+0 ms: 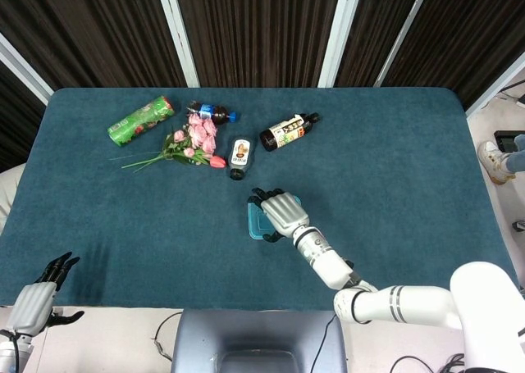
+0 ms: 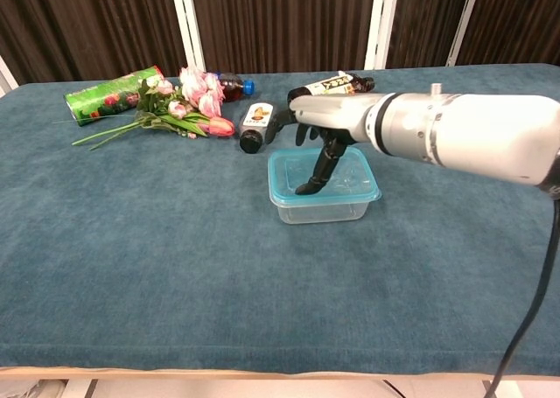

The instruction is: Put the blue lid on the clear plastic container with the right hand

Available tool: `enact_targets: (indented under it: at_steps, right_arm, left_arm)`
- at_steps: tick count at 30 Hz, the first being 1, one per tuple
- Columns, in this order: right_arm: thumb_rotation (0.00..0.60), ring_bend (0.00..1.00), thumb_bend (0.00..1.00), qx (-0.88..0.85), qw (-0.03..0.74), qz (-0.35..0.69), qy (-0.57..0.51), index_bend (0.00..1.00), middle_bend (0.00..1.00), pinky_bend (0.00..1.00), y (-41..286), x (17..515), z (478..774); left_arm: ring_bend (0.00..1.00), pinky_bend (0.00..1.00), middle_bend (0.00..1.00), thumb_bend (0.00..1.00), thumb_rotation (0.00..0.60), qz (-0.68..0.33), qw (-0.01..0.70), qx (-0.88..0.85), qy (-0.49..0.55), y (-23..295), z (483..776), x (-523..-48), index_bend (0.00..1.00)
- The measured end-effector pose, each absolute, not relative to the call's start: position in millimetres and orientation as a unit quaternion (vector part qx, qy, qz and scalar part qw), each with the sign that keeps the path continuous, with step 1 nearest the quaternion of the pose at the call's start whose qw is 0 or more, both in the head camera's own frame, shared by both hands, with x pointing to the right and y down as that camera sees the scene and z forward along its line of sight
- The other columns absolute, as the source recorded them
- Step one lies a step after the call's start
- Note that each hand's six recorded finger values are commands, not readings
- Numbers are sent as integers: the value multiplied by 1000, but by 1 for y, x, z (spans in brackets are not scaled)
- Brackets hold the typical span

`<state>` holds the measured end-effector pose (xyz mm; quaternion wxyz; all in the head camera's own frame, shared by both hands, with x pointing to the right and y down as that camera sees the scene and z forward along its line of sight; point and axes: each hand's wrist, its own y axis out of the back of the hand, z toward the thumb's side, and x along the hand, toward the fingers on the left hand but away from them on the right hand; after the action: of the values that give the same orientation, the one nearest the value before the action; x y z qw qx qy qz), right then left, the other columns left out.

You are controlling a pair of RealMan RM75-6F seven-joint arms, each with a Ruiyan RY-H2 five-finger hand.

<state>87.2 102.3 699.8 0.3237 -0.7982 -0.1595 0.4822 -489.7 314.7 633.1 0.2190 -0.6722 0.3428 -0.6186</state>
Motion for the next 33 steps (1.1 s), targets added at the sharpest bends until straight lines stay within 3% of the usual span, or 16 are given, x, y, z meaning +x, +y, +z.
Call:
enact_targets:
  at_steps: [33]
  right_arm:
    - [600, 290, 389, -792, 330, 492, -148, 345, 210, 331, 105, 79, 712]
  left_arm:
    - [0, 353, 18, 487, 600, -621, 212, -672, 344, 317, 636, -492, 110]
